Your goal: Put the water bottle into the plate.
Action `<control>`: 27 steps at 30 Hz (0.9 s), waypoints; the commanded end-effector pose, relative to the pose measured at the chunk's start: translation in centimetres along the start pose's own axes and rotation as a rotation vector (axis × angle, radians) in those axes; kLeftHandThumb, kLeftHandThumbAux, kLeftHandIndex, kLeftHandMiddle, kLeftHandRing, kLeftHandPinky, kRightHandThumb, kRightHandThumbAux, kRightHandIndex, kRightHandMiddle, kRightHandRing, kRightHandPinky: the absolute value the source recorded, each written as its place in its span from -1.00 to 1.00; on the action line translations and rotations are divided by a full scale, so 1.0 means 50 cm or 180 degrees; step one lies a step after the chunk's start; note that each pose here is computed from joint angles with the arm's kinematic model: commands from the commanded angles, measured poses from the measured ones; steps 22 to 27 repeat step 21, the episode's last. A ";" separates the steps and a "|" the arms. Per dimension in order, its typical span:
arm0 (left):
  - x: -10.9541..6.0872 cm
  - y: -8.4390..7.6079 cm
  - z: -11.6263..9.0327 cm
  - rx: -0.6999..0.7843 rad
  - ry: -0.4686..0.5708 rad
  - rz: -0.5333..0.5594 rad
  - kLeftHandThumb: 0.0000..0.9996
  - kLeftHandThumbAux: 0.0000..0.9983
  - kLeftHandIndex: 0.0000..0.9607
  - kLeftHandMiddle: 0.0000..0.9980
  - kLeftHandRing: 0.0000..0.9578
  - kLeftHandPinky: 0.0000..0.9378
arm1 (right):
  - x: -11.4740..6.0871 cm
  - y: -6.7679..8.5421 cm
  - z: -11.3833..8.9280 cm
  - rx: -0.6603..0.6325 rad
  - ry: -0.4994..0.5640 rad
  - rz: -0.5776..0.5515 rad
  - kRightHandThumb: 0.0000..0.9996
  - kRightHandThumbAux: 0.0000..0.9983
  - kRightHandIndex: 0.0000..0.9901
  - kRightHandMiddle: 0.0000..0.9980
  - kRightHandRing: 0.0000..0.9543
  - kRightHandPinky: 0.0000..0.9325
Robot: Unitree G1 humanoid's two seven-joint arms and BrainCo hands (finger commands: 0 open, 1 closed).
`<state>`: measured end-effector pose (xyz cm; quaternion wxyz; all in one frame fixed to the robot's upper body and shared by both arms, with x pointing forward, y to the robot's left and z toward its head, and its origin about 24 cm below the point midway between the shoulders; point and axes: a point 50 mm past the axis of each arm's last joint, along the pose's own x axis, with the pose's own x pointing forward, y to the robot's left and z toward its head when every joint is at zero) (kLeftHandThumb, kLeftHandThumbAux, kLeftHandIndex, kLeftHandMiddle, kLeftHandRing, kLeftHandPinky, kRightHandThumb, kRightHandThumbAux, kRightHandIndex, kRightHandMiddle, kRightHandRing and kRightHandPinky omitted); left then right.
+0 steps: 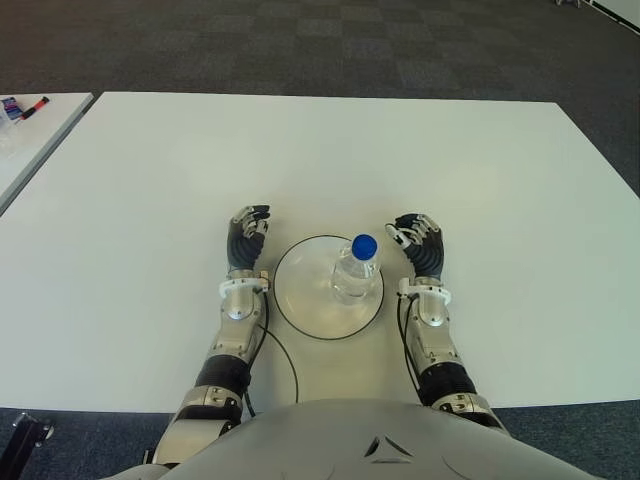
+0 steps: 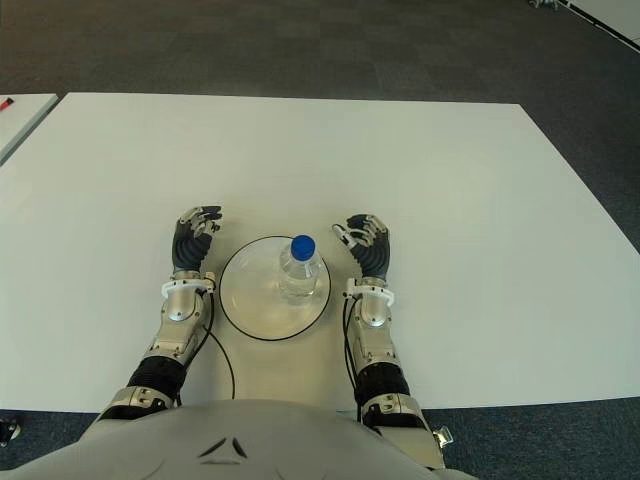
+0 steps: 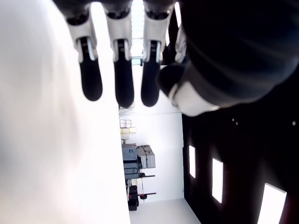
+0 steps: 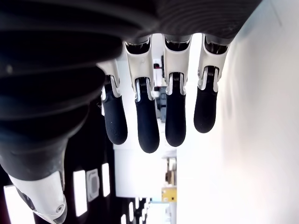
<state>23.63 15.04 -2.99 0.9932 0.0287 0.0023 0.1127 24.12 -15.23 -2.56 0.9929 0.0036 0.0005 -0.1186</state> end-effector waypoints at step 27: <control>0.001 0.008 -0.009 0.0010 0.0050 0.0071 0.42 0.42 -0.14 -0.32 -0.28 -0.21 | -0.022 -0.003 -0.032 0.0103 0.0291 -0.0066 0.39 0.46 -0.16 -0.14 -0.08 -0.06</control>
